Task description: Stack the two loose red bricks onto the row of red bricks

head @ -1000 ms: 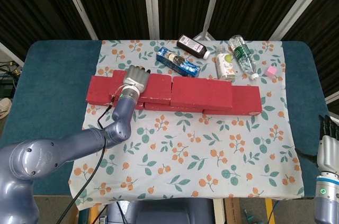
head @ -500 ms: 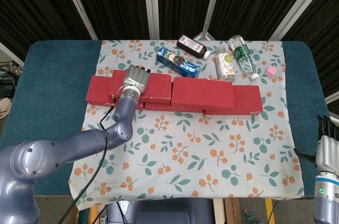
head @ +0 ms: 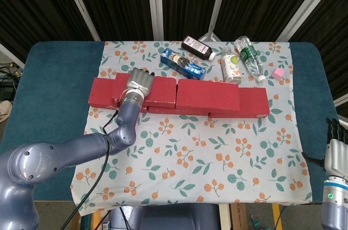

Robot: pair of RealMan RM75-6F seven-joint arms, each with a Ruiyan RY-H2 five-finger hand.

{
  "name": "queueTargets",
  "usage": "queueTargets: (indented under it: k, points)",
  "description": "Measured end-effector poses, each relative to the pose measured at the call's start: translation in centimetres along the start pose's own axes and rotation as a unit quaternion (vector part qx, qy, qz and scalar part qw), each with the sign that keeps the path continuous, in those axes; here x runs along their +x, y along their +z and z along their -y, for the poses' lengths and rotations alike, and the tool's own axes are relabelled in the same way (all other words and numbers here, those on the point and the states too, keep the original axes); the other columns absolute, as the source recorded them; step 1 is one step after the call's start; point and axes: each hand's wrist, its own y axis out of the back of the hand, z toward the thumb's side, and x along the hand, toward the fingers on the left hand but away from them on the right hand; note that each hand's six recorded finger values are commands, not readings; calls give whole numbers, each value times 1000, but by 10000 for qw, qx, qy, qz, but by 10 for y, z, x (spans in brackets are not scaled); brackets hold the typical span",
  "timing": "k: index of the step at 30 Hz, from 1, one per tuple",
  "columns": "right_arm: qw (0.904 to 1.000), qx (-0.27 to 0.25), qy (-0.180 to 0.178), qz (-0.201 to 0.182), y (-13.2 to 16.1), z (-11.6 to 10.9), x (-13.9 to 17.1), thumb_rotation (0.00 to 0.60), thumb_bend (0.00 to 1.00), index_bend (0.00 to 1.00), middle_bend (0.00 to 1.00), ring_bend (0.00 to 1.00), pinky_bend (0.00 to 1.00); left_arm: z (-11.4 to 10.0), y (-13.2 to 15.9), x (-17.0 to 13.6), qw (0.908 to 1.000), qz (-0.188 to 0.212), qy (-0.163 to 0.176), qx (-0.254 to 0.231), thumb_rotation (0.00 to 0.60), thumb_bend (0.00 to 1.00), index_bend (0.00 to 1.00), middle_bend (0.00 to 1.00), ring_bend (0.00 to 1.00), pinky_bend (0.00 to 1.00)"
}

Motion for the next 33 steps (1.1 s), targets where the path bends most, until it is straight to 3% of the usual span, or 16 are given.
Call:
queueTargets:
  k: [33]
  points:
    - [10000, -28, -14, 15, 0, -1, 0, 600, 0, 0, 0, 0, 0, 6, 5, 0, 10000, 0, -56, -17, 600, 0, 131, 304, 232, 247]
